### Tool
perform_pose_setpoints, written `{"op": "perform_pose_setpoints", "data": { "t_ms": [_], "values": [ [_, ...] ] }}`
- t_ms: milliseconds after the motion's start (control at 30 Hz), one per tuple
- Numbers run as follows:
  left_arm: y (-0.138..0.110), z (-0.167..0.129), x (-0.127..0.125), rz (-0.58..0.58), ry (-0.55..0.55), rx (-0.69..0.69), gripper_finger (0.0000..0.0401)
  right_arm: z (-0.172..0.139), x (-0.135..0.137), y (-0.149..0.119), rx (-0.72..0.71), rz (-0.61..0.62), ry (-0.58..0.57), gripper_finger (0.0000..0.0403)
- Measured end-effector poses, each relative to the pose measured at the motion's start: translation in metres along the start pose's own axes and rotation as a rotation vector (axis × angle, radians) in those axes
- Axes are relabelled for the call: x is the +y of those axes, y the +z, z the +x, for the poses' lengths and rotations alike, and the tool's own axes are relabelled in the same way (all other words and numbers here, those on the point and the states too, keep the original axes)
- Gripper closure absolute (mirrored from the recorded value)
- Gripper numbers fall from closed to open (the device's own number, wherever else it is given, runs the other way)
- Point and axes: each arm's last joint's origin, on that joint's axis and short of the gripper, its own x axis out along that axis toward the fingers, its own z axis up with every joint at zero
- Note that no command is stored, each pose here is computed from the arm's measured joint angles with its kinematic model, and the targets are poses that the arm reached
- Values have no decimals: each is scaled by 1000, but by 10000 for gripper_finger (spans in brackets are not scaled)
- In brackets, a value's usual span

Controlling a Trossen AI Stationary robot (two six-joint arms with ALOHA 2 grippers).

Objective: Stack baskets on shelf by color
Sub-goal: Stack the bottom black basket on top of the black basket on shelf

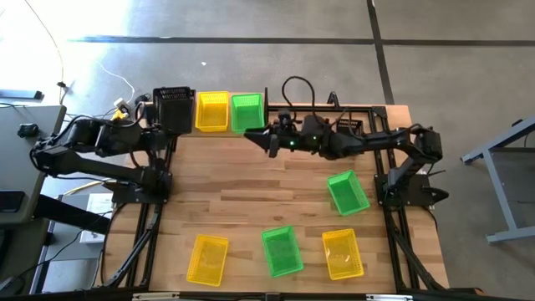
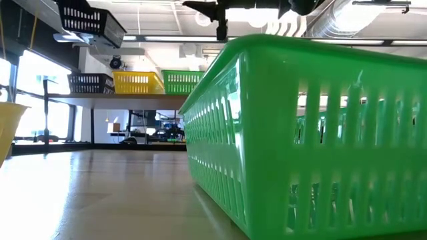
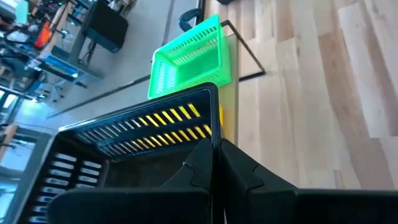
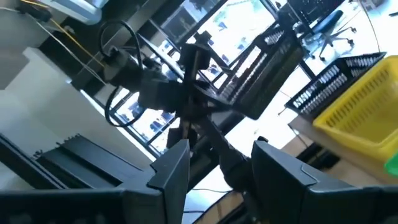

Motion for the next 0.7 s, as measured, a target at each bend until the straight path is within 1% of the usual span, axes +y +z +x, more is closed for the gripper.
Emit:
{"op": "perform_pose_setpoints", "data": {
  "t_ms": [67, 267, 367, 433, 567, 700],
  "values": [
    [-1, 0, 1, -18, -8, -6, 400, 0, -7, 6, 3, -3, 2, 245],
    [3, 6, 5, -71, 27, 21, 400, -4, -30, 27, 27, -13, 26, 245],
    [15, 15, 7, -113, -2, -22, 400, -5, -38, 45, 34, -29, 64, 245],
    [23, 22, 9, -121, -18, -62, 400, -6, -42, 58, 36, -47, 96, 245],
    [40, 42, 15, -102, 27, -76, 400, -9, -46, 82, 54, -73, 164, 245],
    [47, 60, 24, -119, 56, -73, 400, -13, -53, 98, 87, -102, 216, 245]
  ]
}}
